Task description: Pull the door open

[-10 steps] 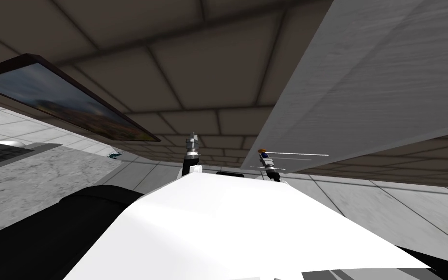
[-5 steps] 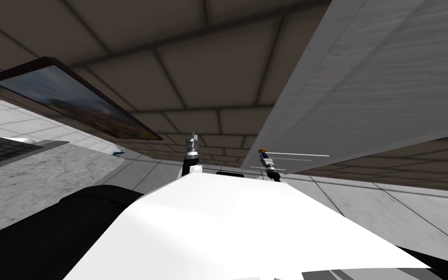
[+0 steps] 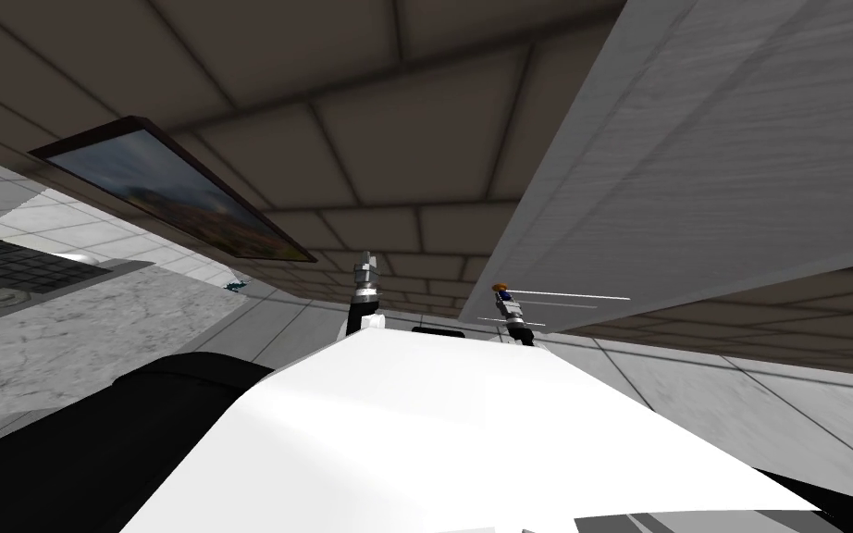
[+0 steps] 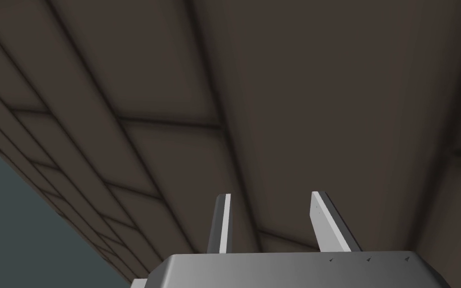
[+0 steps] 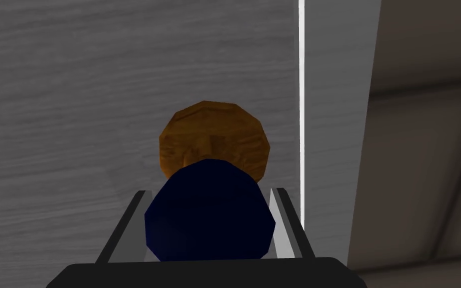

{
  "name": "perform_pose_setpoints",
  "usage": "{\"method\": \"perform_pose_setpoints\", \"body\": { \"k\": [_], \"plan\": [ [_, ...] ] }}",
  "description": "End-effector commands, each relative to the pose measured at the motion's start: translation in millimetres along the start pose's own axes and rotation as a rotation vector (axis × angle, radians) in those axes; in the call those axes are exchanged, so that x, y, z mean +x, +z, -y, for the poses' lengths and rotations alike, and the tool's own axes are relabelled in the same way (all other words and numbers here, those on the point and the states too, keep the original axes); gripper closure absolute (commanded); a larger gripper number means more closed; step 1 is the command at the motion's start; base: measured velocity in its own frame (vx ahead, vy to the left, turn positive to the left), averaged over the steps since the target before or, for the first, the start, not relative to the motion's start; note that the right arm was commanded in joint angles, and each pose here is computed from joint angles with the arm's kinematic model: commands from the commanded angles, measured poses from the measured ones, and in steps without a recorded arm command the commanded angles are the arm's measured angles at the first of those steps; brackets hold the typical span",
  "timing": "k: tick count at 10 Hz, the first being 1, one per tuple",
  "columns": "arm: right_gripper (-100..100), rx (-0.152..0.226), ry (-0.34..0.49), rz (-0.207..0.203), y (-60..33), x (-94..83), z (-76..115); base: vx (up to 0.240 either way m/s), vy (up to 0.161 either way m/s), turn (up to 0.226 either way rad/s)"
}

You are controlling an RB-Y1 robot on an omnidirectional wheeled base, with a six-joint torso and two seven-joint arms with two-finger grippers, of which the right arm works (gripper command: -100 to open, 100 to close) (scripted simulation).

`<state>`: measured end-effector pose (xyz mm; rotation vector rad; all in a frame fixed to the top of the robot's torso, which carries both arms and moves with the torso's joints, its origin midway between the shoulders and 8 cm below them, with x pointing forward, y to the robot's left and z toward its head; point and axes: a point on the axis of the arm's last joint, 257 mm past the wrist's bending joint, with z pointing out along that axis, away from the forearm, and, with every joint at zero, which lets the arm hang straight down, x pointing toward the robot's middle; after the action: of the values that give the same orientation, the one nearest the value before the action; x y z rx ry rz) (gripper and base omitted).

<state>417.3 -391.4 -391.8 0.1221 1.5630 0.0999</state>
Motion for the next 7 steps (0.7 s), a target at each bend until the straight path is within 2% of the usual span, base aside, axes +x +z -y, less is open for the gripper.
{"method": "perform_pose_setpoints", "body": {
  "k": [1, 7],
  "plan": [
    [100, 0.004, 0.044, 0.003, 0.2, -0.1, -0.5, -0.041, -0.019, 0.061],
    [100, 0.028, 0.215, 0.019, 1.1, -3.4, 4.7, -0.048, -0.024, 0.078]
  ]
}}
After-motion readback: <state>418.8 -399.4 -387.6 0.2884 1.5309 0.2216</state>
